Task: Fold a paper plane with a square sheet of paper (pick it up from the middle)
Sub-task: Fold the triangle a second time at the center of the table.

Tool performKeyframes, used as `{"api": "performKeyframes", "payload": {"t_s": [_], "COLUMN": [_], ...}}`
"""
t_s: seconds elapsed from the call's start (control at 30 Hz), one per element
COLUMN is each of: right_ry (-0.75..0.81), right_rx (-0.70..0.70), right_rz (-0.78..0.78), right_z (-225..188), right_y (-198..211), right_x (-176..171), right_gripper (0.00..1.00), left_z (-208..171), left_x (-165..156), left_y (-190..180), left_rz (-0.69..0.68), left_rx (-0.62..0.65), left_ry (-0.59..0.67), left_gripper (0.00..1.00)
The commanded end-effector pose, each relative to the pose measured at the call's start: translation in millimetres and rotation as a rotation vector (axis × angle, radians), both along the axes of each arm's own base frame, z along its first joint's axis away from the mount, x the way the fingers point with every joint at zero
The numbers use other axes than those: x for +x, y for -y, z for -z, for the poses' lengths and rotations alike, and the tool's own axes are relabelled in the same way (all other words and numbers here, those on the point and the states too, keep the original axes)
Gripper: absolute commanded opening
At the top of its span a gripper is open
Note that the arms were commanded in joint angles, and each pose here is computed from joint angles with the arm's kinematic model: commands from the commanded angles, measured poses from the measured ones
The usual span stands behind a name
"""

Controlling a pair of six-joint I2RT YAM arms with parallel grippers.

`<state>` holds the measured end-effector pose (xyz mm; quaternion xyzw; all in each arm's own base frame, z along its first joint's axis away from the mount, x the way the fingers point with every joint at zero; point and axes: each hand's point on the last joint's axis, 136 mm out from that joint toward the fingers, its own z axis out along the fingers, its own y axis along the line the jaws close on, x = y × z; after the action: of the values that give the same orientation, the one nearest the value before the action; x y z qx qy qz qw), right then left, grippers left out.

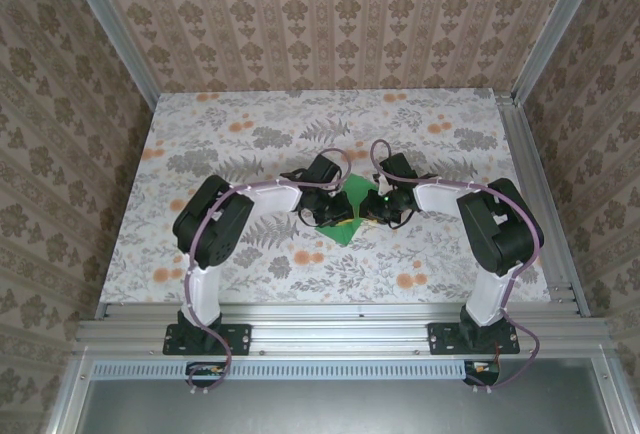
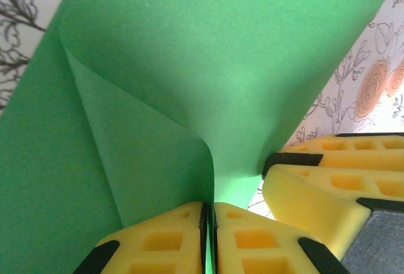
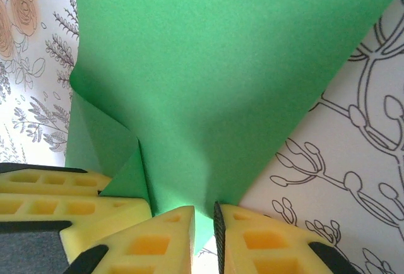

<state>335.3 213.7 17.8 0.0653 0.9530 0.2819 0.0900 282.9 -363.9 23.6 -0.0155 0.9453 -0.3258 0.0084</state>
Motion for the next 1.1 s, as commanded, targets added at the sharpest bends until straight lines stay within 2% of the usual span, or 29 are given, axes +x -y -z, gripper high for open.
{"api": "performKeyframes", "payload": {"t_s": [0.0, 0.7, 0.9, 1.07], "right_ry": [-0.033, -0.040, -0.023, -0.021], "right_rx": [-0.009, -0.008, 0.006, 0.013], "right_rz": [-0.025, -0.025, -0.019, -0.014], "right_z": [10, 11, 3, 0], "right_y": [0, 1, -1, -1], "right_x": [-10, -14, -12, -12], "right_gripper": [0.20, 0.20, 0.20, 0.20], "left_z": [2, 21, 23, 18], "left_x": [-2, 3, 1, 2], "left_y": [5, -6, -5, -2], "left_rz": [0.038, 0.005, 0.002, 0.007], "left_rx": [0.005, 0.065, 0.054, 0.026], "left_ry": [0.007, 0.017, 0.015, 0.026], "left_gripper": [0.13, 0.14, 0.22, 0.33]}}
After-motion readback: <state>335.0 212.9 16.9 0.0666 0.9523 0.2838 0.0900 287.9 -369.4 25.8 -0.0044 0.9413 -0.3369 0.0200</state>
